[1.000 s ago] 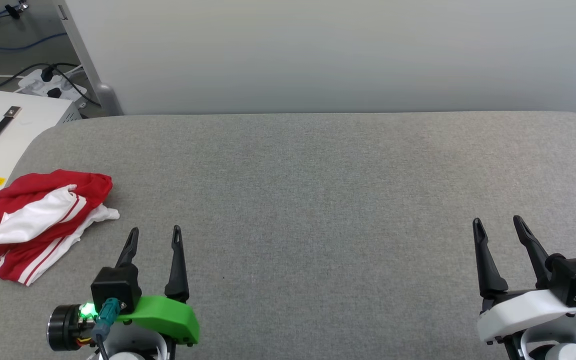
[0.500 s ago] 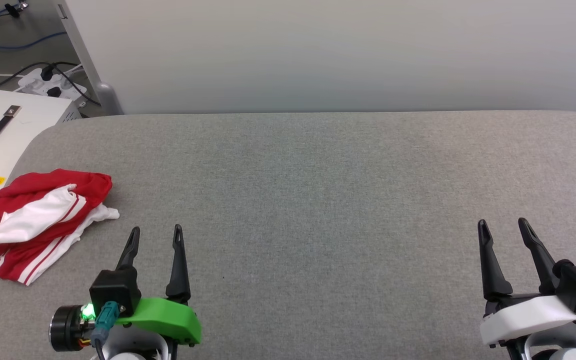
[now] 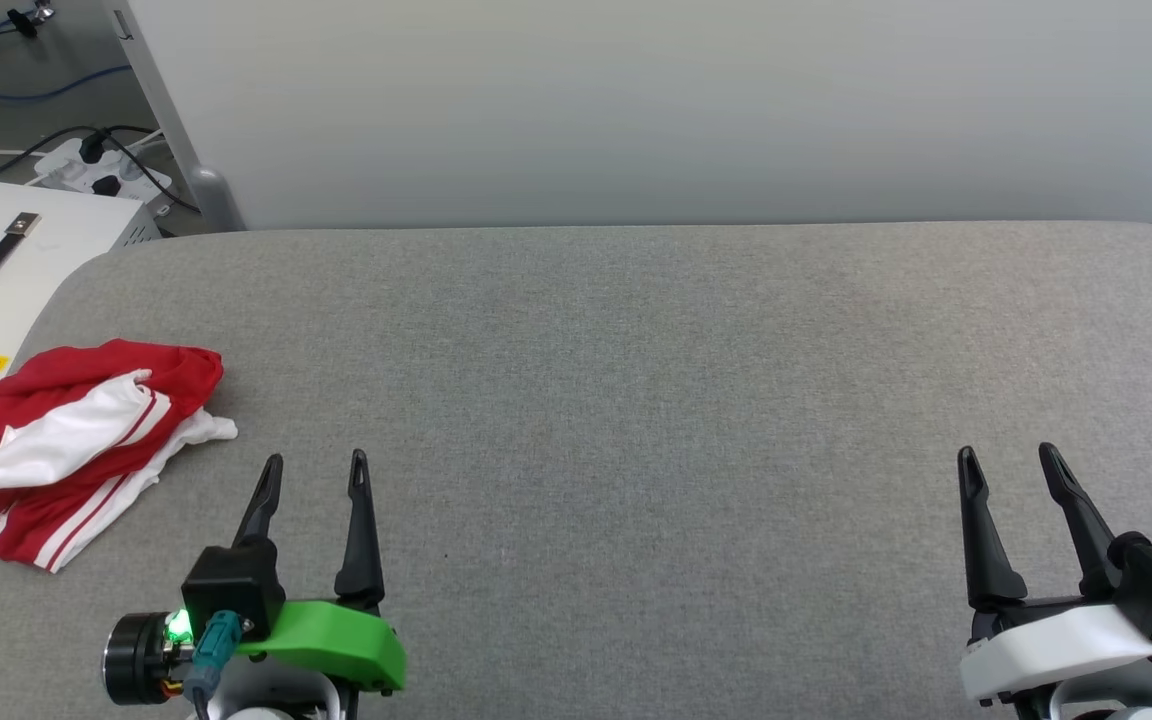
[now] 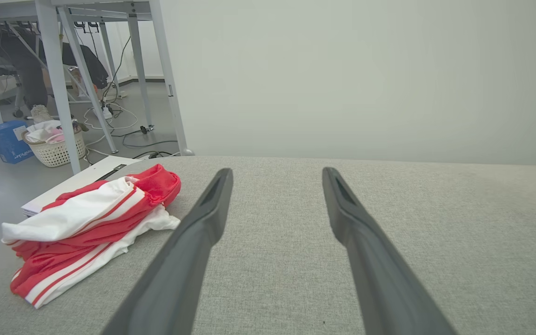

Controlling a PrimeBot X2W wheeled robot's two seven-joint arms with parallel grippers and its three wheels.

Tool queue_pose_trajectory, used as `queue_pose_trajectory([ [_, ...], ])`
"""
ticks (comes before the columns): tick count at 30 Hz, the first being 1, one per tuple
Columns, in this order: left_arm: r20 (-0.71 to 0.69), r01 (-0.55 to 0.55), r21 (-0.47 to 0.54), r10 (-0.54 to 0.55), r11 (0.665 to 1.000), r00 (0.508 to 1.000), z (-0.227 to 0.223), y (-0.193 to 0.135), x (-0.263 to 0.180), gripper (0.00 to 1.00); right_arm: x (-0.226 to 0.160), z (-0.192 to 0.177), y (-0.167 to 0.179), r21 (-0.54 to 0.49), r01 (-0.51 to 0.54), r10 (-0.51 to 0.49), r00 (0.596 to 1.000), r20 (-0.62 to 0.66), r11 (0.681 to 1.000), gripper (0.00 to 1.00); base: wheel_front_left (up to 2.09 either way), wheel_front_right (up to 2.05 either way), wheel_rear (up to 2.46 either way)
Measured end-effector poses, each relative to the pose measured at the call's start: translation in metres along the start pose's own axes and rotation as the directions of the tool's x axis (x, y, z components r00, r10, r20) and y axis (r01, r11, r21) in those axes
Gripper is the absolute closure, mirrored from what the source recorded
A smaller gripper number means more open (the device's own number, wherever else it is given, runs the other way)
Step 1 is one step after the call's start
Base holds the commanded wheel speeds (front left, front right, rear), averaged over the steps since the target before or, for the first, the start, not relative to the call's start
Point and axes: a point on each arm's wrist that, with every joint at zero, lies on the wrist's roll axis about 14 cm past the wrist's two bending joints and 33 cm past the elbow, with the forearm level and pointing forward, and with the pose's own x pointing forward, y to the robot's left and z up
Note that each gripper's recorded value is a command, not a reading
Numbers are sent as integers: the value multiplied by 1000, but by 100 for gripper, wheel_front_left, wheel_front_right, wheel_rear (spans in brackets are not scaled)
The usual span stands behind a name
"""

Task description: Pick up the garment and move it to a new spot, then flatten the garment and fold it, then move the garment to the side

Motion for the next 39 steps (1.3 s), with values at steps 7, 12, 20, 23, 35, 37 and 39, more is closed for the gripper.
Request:
queue_pose_trajectory([
  [7, 3, 3, -5, -3, 1000, 1000, -1, -1, -1, 0, 0, 3, 0, -5, 0, 0, 1000, 15, 1000, 0, 0, 0, 0],
  [12, 5, 4, -6, -4, 1000, 1000, -2, -2, -2, 0, -1, 4, 0, -7, 0, 0, 1000, 26, 1000, 0, 0, 0, 0],
  [20, -4, -2, -9, 2, 1000, 1000, -10, -2, -5, 0, -4, 0, -2, -9, 5, -5, 1000, 28, 1000, 0, 0, 0, 0],
  [23, -3, -4, -13, 4, 1000, 1000, -11, -1, -5, 0, -4, 0, -2, -9, 5, -4, 1000, 28, 1000, 0, 0, 0, 0],
  [35, 9, -12, -20, 12, 1000, 1000, -12, 1, -7, 0, -4, 0, 0, -8, 0, 1, 999, 42, 1000, 0, 0, 0, 0],
  [37, 9, -13, -20, 13, 1000, 1000, -12, 1, -7, 0, -5, -2, 0, -8, -1, 1, 999, 37, 1000, 0, 0, 0, 0],
  [39, 9, -16, -19, 17, 1000, 1000, -11, 2, -8, 0, -5, -2, 1, -7, -4, 4, 999, 35, 1000, 0, 0, 0, 0],
])
